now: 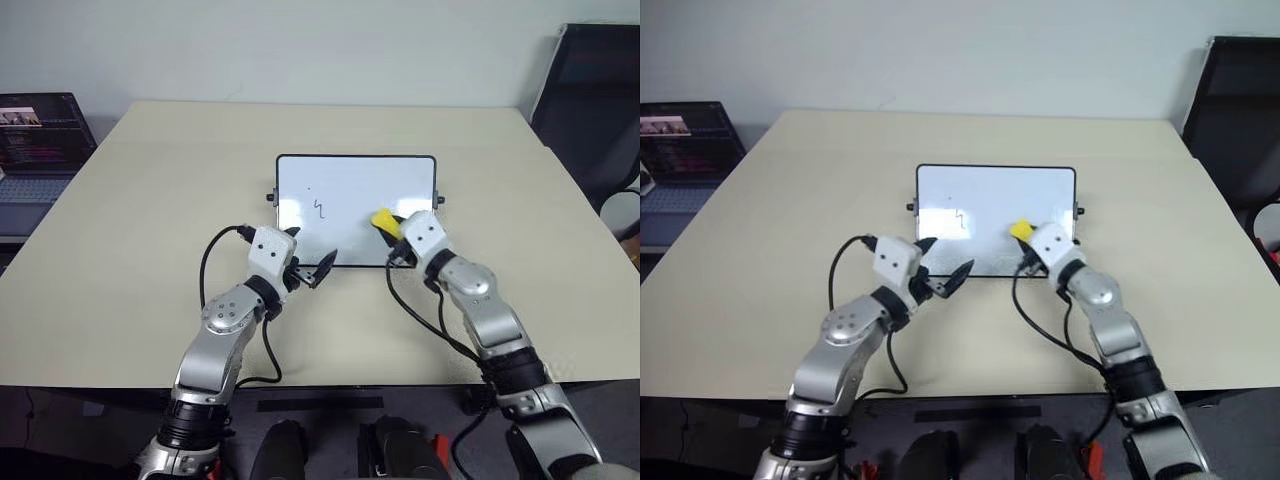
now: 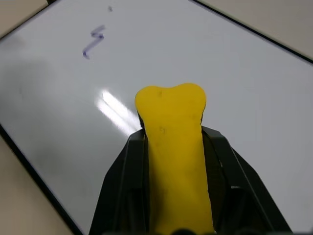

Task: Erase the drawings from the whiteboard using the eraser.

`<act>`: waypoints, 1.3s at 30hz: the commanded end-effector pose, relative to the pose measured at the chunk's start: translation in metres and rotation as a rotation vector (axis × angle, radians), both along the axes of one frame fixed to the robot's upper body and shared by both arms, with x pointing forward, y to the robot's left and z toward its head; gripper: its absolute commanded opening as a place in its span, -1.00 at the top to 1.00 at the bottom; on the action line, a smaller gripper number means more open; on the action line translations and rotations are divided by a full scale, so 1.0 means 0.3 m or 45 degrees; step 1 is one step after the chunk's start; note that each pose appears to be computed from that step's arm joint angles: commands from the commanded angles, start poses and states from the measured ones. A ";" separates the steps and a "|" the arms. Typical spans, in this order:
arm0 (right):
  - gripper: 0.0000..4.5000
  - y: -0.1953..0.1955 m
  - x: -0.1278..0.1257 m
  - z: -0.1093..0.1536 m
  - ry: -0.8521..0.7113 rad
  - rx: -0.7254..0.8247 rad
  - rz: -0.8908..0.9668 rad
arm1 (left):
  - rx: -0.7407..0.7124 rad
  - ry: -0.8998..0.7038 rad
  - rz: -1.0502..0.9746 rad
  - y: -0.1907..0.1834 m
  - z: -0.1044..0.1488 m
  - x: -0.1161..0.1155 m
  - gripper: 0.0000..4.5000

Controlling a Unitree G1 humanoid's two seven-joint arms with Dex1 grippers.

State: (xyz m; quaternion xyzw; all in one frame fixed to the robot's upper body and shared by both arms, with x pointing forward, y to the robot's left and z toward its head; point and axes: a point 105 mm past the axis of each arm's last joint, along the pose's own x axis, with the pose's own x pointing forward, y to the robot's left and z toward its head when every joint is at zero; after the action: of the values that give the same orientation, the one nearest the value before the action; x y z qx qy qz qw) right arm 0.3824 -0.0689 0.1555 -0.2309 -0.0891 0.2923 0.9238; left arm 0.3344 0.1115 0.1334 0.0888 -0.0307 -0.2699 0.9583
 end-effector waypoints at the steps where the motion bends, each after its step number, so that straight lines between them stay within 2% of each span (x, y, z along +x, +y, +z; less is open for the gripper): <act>1: 0.52 0.066 0.024 0.077 -0.053 0.024 0.043 | -0.014 -0.048 0.058 0.041 0.032 0.011 -1.00; 6: 0.52 0.170 0.059 0.119 -0.045 0.010 0.113 | -0.094 -0.005 0.131 0.080 0.013 0.022 -1.00; 14: 0.52 0.259 0.094 0.148 -0.039 -0.028 0.150 | -0.091 0.001 0.170 0.115 -0.003 0.031 -1.00; 25: 0.52 0.329 0.138 0.178 -0.064 -0.099 0.148 | -0.066 -0.043 0.135 0.093 0.025 0.056 -1.00; 39: 0.52 0.356 0.158 0.181 -0.067 -0.142 0.136 | -0.062 -0.055 0.115 0.079 0.038 0.054 -1.00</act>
State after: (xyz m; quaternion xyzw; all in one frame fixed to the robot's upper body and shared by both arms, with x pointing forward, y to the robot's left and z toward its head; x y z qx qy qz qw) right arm 0.4320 0.0299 0.1903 -0.2842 -0.0757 0.3377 0.8941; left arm 0.3509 0.1385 0.1311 0.0668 -0.0292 -0.2198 0.9728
